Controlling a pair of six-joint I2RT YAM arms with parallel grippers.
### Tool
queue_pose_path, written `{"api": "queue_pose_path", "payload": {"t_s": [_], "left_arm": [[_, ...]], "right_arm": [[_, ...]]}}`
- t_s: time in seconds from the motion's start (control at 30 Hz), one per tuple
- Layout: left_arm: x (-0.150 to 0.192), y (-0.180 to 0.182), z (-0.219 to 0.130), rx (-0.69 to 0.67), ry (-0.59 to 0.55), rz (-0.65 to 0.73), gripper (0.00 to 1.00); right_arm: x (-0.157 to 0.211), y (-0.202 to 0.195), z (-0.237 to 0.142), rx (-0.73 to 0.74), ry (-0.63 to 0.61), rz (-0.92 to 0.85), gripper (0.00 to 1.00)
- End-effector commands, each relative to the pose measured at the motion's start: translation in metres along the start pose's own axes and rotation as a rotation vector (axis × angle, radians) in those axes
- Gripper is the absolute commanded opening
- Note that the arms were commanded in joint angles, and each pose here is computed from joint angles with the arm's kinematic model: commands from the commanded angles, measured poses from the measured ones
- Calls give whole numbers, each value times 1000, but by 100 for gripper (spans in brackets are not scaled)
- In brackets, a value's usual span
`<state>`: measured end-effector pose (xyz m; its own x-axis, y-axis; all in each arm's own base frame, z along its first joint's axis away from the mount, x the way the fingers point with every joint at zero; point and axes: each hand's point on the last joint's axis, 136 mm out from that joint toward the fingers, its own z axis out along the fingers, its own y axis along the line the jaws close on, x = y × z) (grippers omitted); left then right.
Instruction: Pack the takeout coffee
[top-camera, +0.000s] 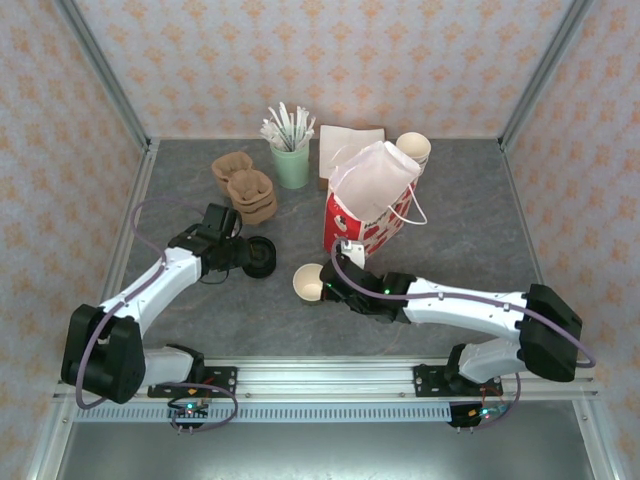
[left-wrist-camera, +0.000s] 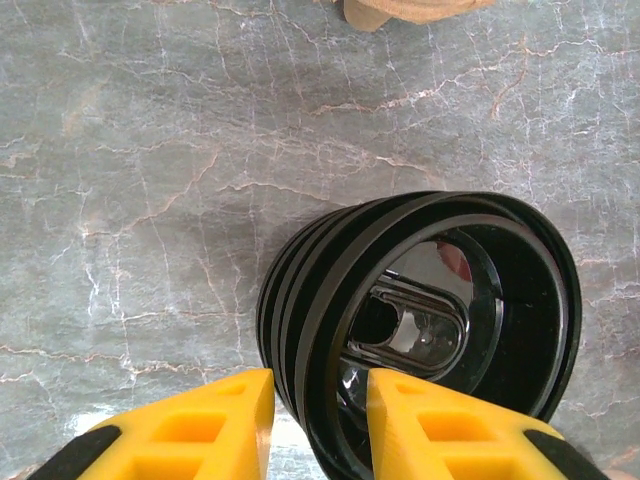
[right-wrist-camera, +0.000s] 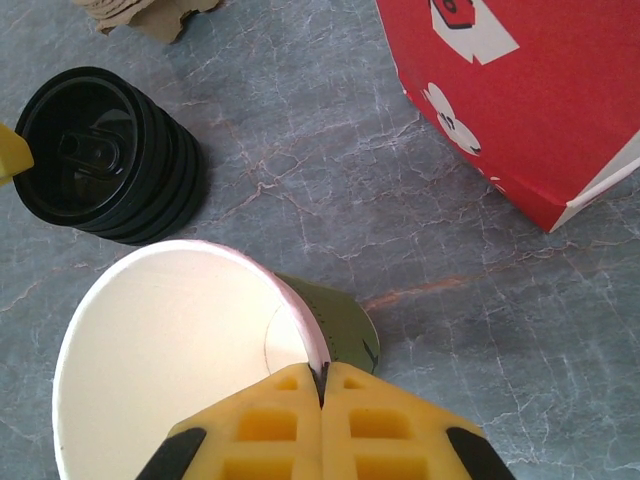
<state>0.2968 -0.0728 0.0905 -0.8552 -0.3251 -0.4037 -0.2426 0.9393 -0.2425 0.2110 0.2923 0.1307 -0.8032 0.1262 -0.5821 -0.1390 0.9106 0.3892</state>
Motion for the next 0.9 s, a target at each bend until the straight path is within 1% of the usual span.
{"api": "queue_pose_path", "payload": {"t_s": [0.0,0.27,0.47,0.67,0.73,0.87], "left_arm": [[-9,-1,-2,-22,-24,14,29],[-8,2,0,-43,-18,25,24],[-8,2,0,-41,-15,26,22],[-7,2,1,-40,-13,24,18],[-9,1,-1,-39,-16,23,16],[-10,0,-5,-35,-22,26,14]], "right_arm": [[-10,9,-2,-15,-37,16,4],[-7,8,3,-6,-30,22,5],[-5,7,8,7,-20,16,11],[-7,5,6,25,-27,23,21],[-9,7,4,21,-28,23,27],[-18,13,-8,3,-43,18,34]]}}
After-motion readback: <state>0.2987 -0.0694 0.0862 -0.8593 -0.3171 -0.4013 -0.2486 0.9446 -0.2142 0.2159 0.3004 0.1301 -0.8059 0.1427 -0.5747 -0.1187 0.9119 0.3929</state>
